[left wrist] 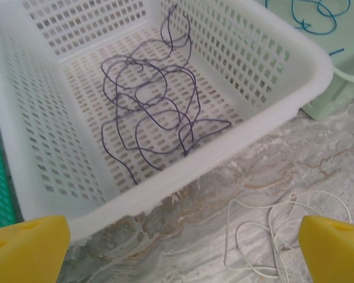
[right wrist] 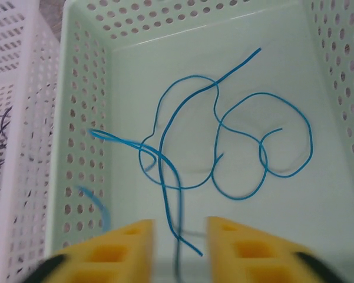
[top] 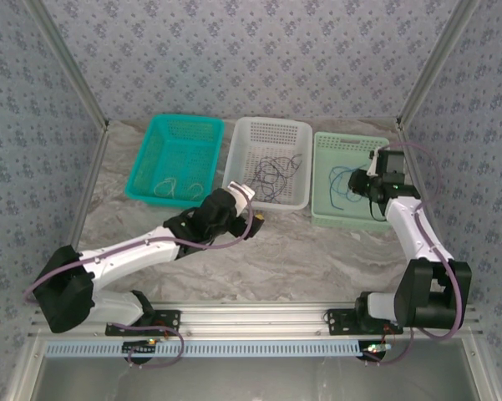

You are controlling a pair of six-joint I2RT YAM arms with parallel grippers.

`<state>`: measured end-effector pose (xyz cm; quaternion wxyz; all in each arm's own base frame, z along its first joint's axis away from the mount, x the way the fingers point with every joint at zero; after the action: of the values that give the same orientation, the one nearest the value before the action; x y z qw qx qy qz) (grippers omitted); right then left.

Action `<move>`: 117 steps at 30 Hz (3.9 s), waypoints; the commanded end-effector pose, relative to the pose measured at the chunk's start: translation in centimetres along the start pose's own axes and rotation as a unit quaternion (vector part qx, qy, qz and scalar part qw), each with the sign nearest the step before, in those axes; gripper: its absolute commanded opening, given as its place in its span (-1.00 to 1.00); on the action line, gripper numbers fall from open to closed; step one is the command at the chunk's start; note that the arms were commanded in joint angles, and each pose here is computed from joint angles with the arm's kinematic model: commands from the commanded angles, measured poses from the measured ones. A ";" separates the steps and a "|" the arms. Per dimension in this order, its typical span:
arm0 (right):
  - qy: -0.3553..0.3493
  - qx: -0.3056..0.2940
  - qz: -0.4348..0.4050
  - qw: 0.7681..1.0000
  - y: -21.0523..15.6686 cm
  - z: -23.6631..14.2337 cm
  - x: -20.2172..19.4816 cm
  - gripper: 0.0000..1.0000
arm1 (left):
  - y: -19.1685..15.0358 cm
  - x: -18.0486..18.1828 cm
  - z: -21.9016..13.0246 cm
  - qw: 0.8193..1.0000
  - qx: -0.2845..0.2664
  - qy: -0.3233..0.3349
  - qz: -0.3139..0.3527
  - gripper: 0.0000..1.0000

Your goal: Untangle the cables

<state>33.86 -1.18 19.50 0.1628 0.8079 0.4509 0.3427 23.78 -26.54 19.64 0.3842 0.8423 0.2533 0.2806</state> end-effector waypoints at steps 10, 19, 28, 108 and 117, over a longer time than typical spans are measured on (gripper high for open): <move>0.042 -0.043 -0.016 0.998 -0.5 -3.9 2.2 0.70 | -4.5 -2.0 2.7 0.995 0.078 -0.035 -0.059 0.86; 0.097 -0.032 -0.043 0.994 -4.9 -6.4 4.0 0.72 | -5.7 -3.2 5.2 0.989 0.113 -0.057 -0.082 0.72; 0.095 -0.020 -0.069 0.993 -7.8 -6.8 3.4 0.77 | -6.2 -2.5 5.3 0.986 0.108 -0.022 -0.125 0.75; 0.197 0.031 -0.204 0.958 -19.1 -2.4 12.3 1.00 | 1.3 -3.4 -3.2 0.974 -0.112 -0.122 -0.155 -0.96; 0.218 0.030 -0.177 0.959 -20.0 -1.8 13.9 1.00 | 2.2 -3.6 -4.3 0.968 -0.141 -0.140 -0.151 -0.97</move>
<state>24.72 20.52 15.02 0.0943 0.6212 0.6351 0.4492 19.31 -27.52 20.69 0.5303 0.7807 0.3021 0.1342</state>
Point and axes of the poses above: each hand's point on the last joint's axis, 136 mm out from that joint toward the fingers, its own z axis out along the fingers, its own x axis along the line the jaws close on, y = z × x, the point moved 5 cm from there along -z, back along the fingers, and after that the axes turned 15 degrees about z, right-handed, at the moved point
